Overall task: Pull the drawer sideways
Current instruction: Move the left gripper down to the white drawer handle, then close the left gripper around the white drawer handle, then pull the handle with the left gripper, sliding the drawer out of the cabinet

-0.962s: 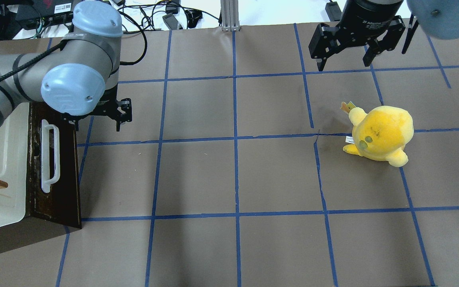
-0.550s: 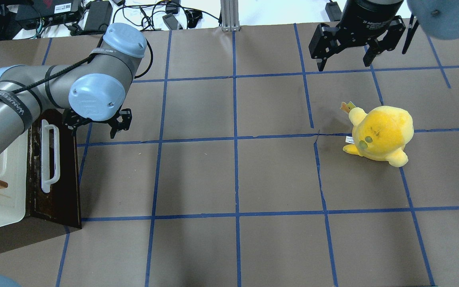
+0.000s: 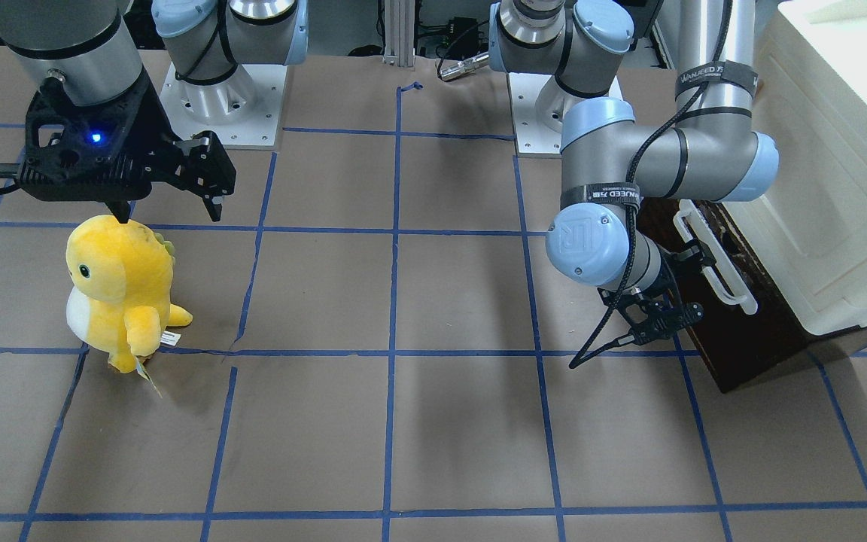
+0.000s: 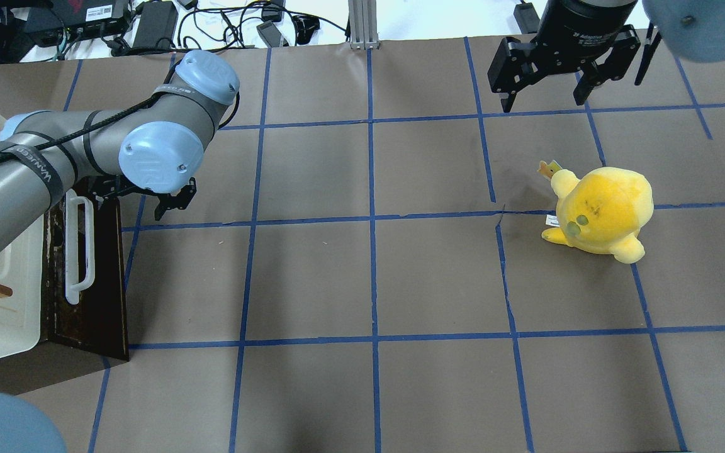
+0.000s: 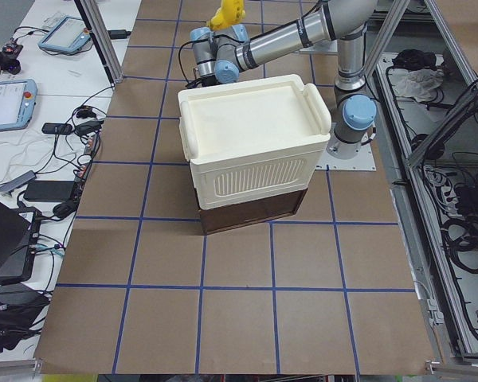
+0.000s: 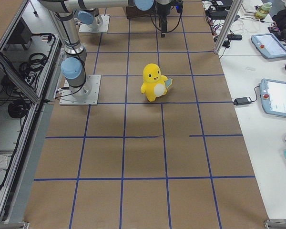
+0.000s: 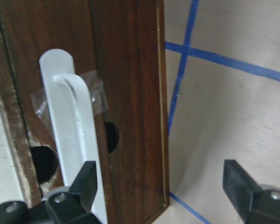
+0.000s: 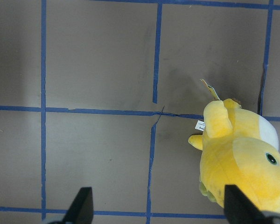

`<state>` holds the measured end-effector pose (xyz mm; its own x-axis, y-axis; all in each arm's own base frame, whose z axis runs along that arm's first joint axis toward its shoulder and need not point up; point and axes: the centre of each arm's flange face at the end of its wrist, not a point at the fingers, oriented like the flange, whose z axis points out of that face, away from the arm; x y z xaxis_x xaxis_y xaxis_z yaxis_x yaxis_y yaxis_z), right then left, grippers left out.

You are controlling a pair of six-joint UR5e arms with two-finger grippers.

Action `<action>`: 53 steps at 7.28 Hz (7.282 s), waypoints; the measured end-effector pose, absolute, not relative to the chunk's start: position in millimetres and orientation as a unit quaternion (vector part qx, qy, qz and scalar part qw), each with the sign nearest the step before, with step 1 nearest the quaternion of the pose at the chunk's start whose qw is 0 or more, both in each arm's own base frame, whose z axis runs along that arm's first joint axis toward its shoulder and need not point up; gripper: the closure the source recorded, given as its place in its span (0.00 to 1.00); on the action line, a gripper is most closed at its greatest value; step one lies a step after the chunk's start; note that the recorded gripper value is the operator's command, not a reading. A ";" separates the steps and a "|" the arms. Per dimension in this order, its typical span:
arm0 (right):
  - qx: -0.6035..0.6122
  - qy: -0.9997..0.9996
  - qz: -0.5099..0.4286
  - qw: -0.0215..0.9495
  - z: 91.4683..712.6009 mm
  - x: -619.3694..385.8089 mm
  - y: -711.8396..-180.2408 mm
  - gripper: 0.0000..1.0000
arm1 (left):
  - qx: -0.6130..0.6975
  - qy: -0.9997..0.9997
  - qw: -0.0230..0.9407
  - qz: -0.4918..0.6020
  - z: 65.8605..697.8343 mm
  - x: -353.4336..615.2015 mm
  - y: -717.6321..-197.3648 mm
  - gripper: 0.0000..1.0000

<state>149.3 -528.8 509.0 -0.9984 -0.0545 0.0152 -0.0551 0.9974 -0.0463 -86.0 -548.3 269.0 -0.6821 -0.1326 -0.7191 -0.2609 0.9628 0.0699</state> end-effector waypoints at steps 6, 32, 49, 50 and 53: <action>0.028 -0.999 0.023 0.007 508.9 149.3 -528.8 0.00 | -0.141 0.906 0.387 0.099 264.2 -44.3 -554.2 0.25; 0.027 -0.999 0.023 0.007 509.0 149.2 -528.8 0.00 | -0.173 0.902 0.369 0.144 257.3 -25.7 -538.3 0.53; 0.027 -0.999 0.023 0.007 508.9 149.3 -528.8 0.00 | -0.189 0.895 0.374 0.157 261.8 -26.7 -534.9 1.00; 0.027 -0.999 0.023 0.007 508.9 149.3 -528.8 0.00 | -0.188 0.895 0.373 0.157 261.2 -26.5 -535.5 1.00; 0.027 -0.999 0.023 0.007 509.0 149.4 -528.8 0.00 | -0.183 0.896 0.373 0.158 259.1 -27.1 -538.1 1.00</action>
